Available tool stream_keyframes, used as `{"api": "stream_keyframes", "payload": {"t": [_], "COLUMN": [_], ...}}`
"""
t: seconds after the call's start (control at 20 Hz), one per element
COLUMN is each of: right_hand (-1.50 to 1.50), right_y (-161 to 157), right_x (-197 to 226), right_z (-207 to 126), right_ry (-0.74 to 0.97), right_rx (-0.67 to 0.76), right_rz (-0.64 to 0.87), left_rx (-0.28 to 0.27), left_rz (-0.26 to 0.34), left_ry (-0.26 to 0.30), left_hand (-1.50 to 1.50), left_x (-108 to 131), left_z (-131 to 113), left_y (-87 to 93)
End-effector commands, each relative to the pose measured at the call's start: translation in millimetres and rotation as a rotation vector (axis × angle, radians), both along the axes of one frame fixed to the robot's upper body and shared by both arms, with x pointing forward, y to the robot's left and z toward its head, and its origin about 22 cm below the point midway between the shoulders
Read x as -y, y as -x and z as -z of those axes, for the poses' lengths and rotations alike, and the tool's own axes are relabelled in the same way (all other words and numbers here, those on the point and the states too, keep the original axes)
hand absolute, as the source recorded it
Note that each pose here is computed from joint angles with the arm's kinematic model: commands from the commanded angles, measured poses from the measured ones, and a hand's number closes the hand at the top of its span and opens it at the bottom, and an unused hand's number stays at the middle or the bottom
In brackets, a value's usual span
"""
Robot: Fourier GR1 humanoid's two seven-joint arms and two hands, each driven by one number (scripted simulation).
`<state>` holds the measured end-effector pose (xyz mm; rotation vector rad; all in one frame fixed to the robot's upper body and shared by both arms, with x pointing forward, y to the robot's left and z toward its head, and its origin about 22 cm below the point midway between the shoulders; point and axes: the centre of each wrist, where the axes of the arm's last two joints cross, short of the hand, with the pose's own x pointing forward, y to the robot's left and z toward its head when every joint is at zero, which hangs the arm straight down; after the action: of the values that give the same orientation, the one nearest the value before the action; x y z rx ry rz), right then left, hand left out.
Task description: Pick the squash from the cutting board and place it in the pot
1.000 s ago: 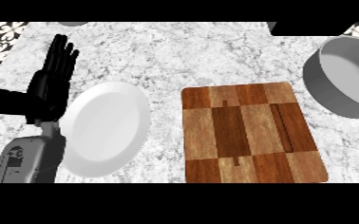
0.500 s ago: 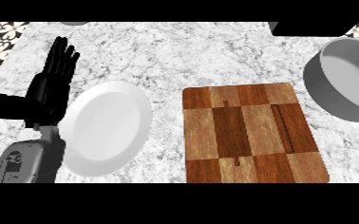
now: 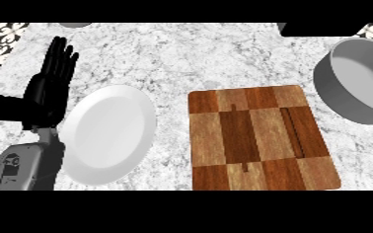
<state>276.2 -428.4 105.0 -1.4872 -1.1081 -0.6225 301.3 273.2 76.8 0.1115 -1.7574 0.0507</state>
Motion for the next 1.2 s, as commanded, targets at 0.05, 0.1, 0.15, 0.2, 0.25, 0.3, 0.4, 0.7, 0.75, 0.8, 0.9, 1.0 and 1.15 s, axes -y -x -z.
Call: {"api": "stream_keyframes", "payload": {"t": [0.05,0.1,0.15,0.2,0.25,0.3,0.4,0.7,0.75,0.8,0.9,1.0,1.15], "right_hand": [-1.5,-1.5,-1.5,-1.5,-1.5,-1.5,-1.5,-1.5,-1.5,-1.5,-1.5,-1.5,-1.5], "right_y": [41.4,51.1,56.3,65.5,72.1,98.0,93.9,166.4,188.7,196.4,222.2,234.1,257.8], "right_x": [5.9,5.5,8.5,11.8,14.2,9.8,15.0,34.0,23.9,14.8,22.4,36.9,40.9], "right_z": [-8.1,10.4,0.8,19.2,2.2,6.3,-10.7,-5.3,12.3,16.0,25.2,23.8,5.3], "right_ry": [0.023,0.027,0.038,0.049,0.054,0.049,0.047,0.083,0.085,0.062,0.074,0.068,0.067], "right_rx": [0.154,0.158,0.183,0.179,0.22,0.222,0.259,0.271,0.28,0.262,0.273,0.267,0.274], "right_rz": [0.048,0.063,0.076,0.078,0.066,0.085,0.064,0.115,0.12,0.109,0.127,0.11,0.112], "left_rx": [0.003,0.013,0.015,0.002,0.004,-0.023,-0.014,0.001,-0.007,0.014,0.005,0.009,0.0], "left_rz": [-0.012,-0.009,0.002,0.001,-0.016,-0.018,-0.016,-0.008,-0.009,-0.017,-0.018,-0.019,-0.02], "left_ry": [0.005,0.006,0.001,0.005,-0.006,-0.001,0.001,0.012,-0.001,-0.007,-0.004,-0.002,0.006], "left_hand": [0.0,0.0,0.0,0.0,0.0,0.0,0.0,0.0,0.0,0.0,0.0,0.0,0.0], "left_x": [0.0,6.6,-0.2,-0.3,-6.1,-5.8,3.7,3.1,-1.1,-10.4,6.4,-3.6,-14.9], "left_z": [-0.2,-11.9,13.1,-2.3,-6.7,0.6,-0.2,0.9,-0.8,10.5,9.9,-7.8,-7.0], "left_y": [-3.9,-7.7,5.5,6.0,-6.9,4.7,-0.5,-5.7,1.1,-4.1,4.0,-12.0,-4.1]}}
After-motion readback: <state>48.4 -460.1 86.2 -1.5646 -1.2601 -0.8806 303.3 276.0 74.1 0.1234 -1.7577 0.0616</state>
